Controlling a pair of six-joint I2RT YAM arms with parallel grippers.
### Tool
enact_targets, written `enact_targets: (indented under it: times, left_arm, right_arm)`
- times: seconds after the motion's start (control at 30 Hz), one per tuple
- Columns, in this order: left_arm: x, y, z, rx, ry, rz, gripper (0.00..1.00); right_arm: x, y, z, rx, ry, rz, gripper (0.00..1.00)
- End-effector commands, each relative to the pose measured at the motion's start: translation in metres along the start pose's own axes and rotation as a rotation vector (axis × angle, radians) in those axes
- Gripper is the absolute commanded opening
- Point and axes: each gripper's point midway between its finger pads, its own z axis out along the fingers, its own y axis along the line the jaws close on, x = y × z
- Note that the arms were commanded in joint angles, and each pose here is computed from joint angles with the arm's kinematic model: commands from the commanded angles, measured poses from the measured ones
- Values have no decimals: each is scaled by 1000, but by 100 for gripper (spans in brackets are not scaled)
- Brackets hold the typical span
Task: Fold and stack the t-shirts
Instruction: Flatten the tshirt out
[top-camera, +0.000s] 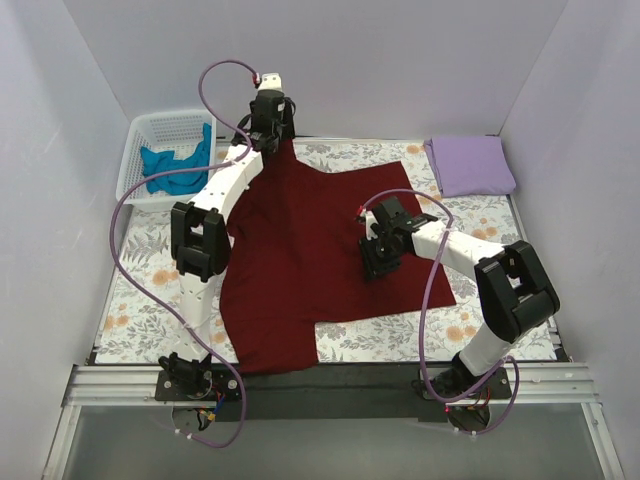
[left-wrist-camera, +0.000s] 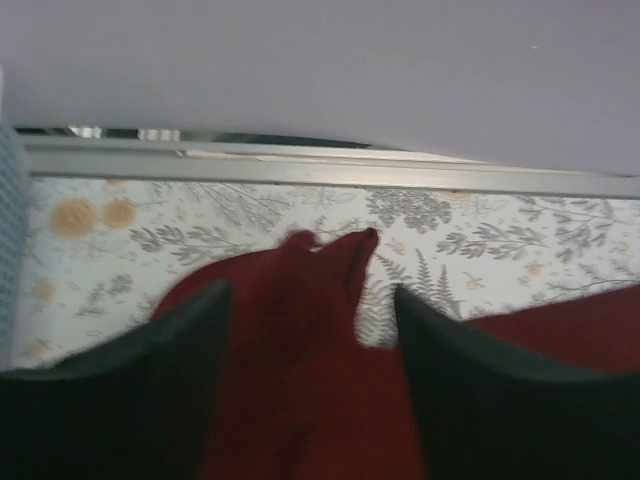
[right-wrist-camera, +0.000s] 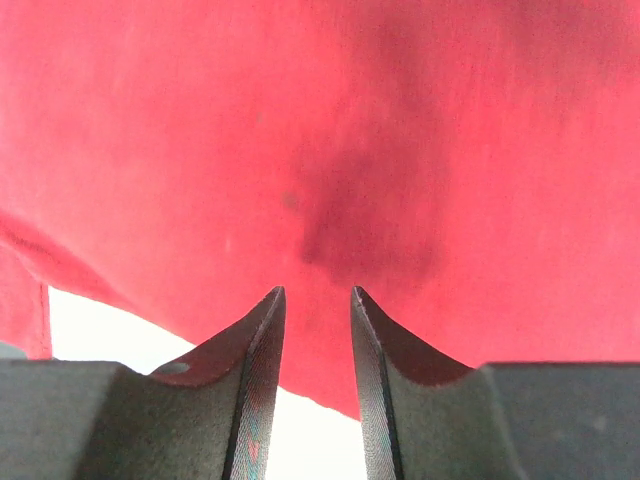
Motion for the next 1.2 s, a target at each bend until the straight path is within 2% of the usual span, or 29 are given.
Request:
enact_targets:
  times: [0.0, 0.07, 0.2, 0.33, 0.43, 0.47, 0.53, 0.67, 0.7, 0.73, 0.9, 1.03, 1.17]
  left_arm:
    - [10, -23, -2, 99, 13, 27, 74]
    - [27, -14, -3, 67, 40, 15, 77]
    - [43, 13, -10, -17, 71, -46, 77]
    - [61, 36, -39, -65, 101, -67, 77]
    - [78, 40, -59, -46, 149, -81, 77]
    - [103, 45, -66, -54, 201, -71, 77]
    - [103, 52, -87, -58, 208, -100, 77]
    - [131, 71, -124, -89, 262, -112, 77]
    - [150, 78, -133, -105, 298, -104, 77]
    - [142, 81, -144, -110, 275, -127, 77]
    - [169, 103, -179, -173, 343, -135, 77]
    - [186, 108, -200, -171, 384, -163, 77]
    - [198, 116, -217, -185, 402, -178, 77]
  right_arm:
    - [-25, -12, -10, 65, -59, -29, 40]
    - [-30, -20, -13, 92, -75, -11, 40]
    - [-48, -41, -27, 134, -152, 51, 39]
    - [-68, -77, -40, 158, -238, 183, 39]
    - [-73, -96, -35, 164, -244, 238, 39]
    - [-70, -100, -29, 166, -223, 249, 39]
    - [-66, -109, -24, 180, -209, 272, 39]
    - [-32, -123, -6, 194, -124, 363, 39]
    - [-25, -125, -5, 196, -110, 390, 39]
    - [-14, -129, -3, 196, -89, 422, 39]
    - [47, -132, 0, 226, -6, 530, 40]
    - [77, -128, -8, 240, 0, 586, 40]
    - [75, -127, -30, 275, -95, 589, 40]
